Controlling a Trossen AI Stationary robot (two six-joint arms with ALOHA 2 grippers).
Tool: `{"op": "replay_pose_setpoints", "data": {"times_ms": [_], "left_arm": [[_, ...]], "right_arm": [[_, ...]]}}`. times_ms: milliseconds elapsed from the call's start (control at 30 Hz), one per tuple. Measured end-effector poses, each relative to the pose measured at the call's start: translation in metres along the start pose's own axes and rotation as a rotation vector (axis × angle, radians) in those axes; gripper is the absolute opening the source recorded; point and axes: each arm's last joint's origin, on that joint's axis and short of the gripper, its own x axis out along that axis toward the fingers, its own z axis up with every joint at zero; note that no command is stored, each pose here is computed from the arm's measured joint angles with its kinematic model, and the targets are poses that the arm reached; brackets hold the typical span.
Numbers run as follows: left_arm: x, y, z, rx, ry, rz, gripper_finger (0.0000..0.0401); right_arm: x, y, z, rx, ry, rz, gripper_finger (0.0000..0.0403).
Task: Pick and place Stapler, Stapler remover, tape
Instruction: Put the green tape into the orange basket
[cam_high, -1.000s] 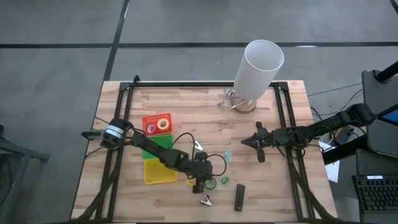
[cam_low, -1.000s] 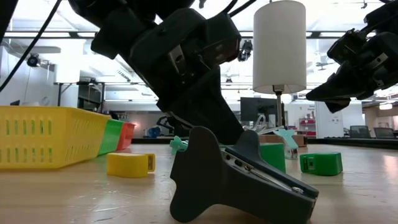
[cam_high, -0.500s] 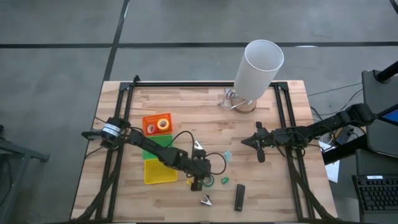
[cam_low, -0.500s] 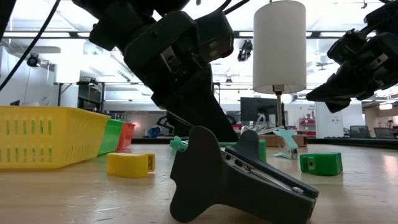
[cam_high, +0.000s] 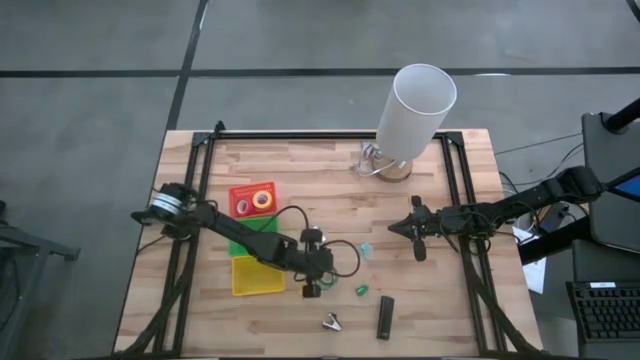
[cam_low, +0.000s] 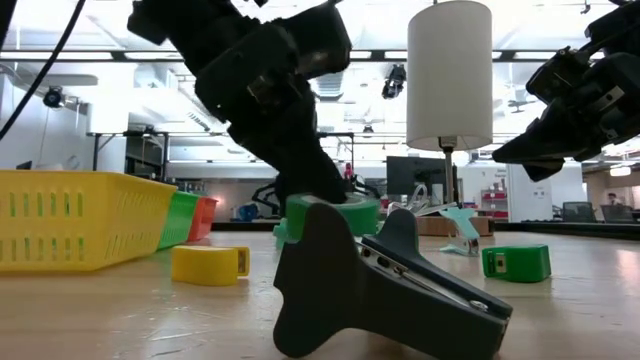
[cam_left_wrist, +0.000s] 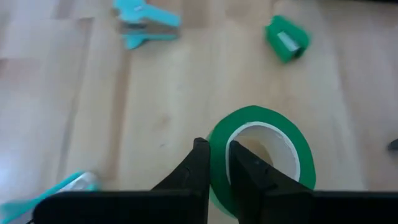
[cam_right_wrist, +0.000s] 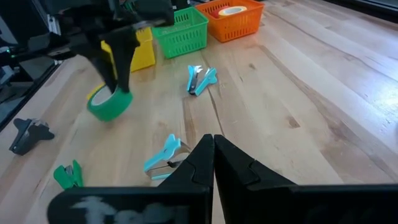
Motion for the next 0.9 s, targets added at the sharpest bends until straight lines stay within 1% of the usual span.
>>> {"op": "replay_pose_setpoints", "data": {"times_ms": [267, 400, 500, 633, 733, 833, 900], "left_arm": [[-0.029, 0.012, -0.003, 0.018, 0.092, 0.179, 0.0043], [-0.050, 0.019, -0.002, 0.018, 0.103, 0.266, 0.0043], [-0.066, 0.026, -0.005, 0.008, 0.140, 0.351, 0.0043], [-0.090, 0.037, -0.016, -0.018, 0.199, 0.467, 0.0043], [-0.108, 0.046, -0.029, -0.041, 0.241, 0.589, 0.0043], [-0.123, 0.055, -0.041, -0.076, 0.221, 0.677, 0.0043], [-0.131, 0.059, -0.050, -0.093, 0.209, 0.694, 0.0044]], "right_arm": [[0.000, 0.000, 0.000, 0.000, 0.001, -0.001, 0.0008], [0.000, 0.000, 0.000, -0.001, 0.003, -0.001, 0.0008], [0.000, 0.000, -0.001, -0.001, 0.008, -0.002, 0.0008], [0.000, 0.000, -0.001, 0.001, 0.009, -0.003, 0.0008], [0.000, 0.000, -0.001, 0.001, 0.010, -0.004, 0.0008], [0.000, 0.000, -0.001, 0.001, 0.011, -0.004, 0.0008], [0.000, 0.000, -0.001, 0.001, 0.011, -0.004, 0.0008]]}}
